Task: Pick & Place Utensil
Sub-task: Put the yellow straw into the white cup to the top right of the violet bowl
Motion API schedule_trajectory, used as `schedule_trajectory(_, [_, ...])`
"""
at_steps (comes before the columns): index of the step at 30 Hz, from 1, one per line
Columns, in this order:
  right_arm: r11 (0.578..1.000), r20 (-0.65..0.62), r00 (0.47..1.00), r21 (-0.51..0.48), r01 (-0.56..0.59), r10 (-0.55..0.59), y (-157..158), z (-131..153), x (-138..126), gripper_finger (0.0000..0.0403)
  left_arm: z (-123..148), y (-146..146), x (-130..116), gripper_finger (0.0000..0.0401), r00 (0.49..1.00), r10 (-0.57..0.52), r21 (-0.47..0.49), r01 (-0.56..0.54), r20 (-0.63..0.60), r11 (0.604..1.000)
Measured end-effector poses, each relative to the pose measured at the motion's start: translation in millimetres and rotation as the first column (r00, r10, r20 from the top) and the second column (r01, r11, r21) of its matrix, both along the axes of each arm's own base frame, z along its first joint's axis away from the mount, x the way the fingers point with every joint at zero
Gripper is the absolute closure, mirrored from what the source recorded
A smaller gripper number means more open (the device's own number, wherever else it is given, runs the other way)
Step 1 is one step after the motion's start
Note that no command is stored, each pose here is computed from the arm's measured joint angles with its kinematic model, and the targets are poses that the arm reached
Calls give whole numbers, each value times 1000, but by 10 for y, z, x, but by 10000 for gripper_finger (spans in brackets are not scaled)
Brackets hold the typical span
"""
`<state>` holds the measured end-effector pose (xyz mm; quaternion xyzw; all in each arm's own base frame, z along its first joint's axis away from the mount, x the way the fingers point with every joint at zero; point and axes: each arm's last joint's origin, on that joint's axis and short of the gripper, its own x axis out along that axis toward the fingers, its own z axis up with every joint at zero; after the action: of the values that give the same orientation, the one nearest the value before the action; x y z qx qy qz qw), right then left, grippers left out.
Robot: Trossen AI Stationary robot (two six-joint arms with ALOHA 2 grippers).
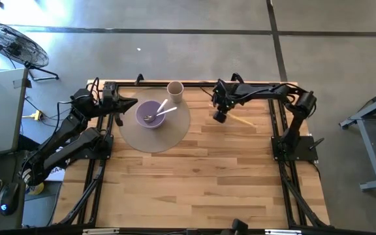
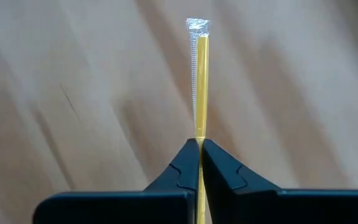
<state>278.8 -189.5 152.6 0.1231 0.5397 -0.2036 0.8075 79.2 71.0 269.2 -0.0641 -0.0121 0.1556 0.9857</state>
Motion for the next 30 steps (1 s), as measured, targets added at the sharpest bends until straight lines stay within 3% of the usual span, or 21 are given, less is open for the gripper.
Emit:
schedule_trajectory(6, [995, 187, 982, -101, -8, 27, -52, 579, 369, 401, 0, 0, 0, 396, 1000, -1, 0, 1, 0, 1000])
schedule_trajectory(11, [980, 412, 907, -198, 0, 83, -70, 1212, 673, 401, 0, -1, 0, 396, 1000, -1, 0, 1, 0, 1000])
schedule_trajectory(14, [966, 560, 820, -256, 31, 123, -71, 1519, 804, 401, 0, 0, 0, 396, 1000, -1, 0, 1, 0, 1000])
schedule_trajectory(18, [937, 752, 630, -334, 105, 197, -67, 1758, 927, 402, 0, 0, 0, 396, 1000, -1, 0, 1, 0, 1000])
schedule_trajectory(23, [868, 882, 388, -396, 299, 269, -60, 1792, 1044, 402, 0, 0, 0, 396, 1000, 0, 0, 0, 0, 1000])
schedule_trajectory(27, [852, 919, 271, -373, 368, 286, -86, 1629, 1171, 401, 0, 0, 1, 396, 1000, -2, 0, 2, 0, 1000])
schedule_trajectory(30, [840, 916, 274, -383, 385, 292, -100, 1420, 1288, 402, -1, 0, 1, 396, 1000, -2, -1, 2, -1, 1000])
